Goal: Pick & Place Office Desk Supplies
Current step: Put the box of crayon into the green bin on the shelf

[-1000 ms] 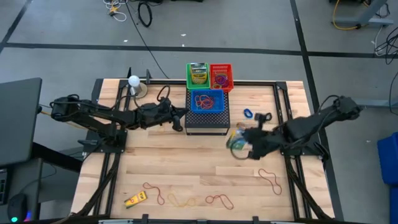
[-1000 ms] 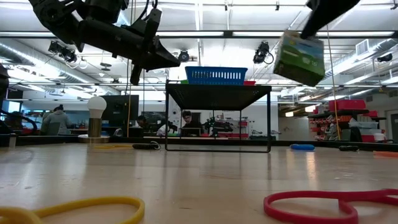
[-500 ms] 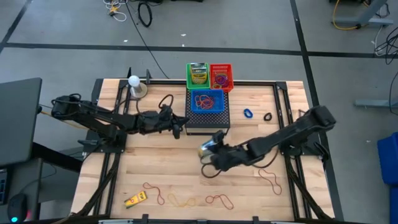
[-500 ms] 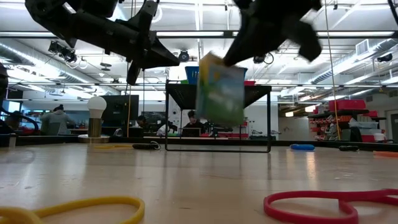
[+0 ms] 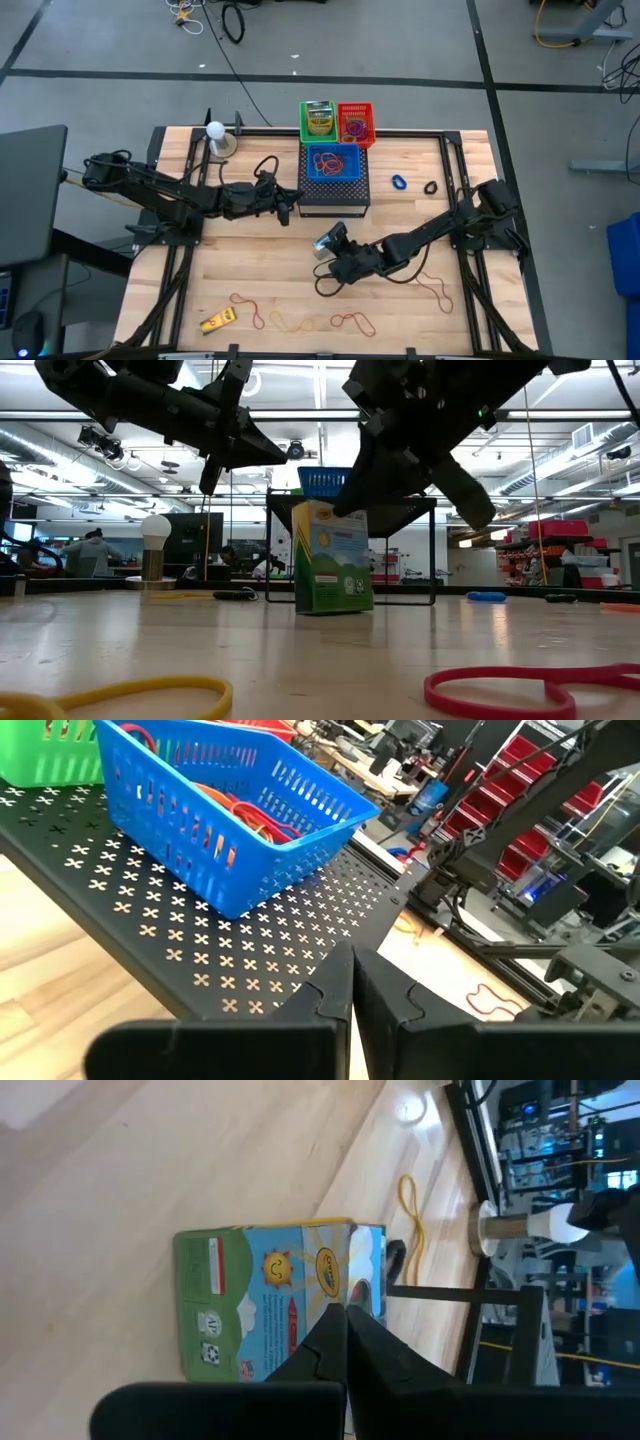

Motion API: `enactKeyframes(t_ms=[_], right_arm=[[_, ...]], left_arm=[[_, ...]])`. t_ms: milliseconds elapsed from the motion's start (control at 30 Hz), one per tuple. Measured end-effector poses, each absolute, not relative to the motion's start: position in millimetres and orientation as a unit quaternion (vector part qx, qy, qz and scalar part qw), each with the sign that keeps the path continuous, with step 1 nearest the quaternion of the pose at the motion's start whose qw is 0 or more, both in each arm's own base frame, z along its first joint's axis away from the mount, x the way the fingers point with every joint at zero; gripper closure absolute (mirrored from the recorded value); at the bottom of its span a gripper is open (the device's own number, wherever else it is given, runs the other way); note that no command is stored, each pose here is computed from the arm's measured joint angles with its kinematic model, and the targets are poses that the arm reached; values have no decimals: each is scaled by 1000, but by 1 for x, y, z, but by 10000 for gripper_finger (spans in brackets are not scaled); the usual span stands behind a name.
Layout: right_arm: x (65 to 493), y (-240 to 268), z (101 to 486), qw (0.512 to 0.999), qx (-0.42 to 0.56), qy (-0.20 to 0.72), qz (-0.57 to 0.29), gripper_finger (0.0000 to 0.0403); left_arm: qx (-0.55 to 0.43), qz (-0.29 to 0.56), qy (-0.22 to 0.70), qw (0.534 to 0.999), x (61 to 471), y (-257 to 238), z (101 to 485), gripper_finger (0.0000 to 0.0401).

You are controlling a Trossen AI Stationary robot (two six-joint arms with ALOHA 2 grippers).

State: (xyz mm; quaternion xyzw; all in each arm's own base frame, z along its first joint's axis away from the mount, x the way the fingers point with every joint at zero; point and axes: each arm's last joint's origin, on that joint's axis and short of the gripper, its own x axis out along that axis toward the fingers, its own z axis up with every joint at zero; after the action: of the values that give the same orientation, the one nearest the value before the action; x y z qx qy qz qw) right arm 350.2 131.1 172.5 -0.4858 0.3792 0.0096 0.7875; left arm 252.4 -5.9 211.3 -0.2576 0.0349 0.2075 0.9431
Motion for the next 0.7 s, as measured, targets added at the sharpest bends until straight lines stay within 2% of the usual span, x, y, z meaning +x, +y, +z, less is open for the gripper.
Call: enactKeyframes(t_ms=[167, 400, 567, 700], right_arm=[[348, 136, 173, 791, -484, 375, 11, 396], [340, 155, 173, 797, -482, 362, 21, 336], [337, 164, 178, 810, -469, 353, -22, 297], [339, 168, 186, 824, -444, 347, -54, 279]], left_arm=[[-251, 196, 42, 947, 253, -6, 211, 392], [-244, 157, 73, 954, 252, -13, 207, 392], [-234, 140, 79, 959, 252, -22, 207, 392], [-233, 127, 82, 961, 251, -29, 207, 392]])
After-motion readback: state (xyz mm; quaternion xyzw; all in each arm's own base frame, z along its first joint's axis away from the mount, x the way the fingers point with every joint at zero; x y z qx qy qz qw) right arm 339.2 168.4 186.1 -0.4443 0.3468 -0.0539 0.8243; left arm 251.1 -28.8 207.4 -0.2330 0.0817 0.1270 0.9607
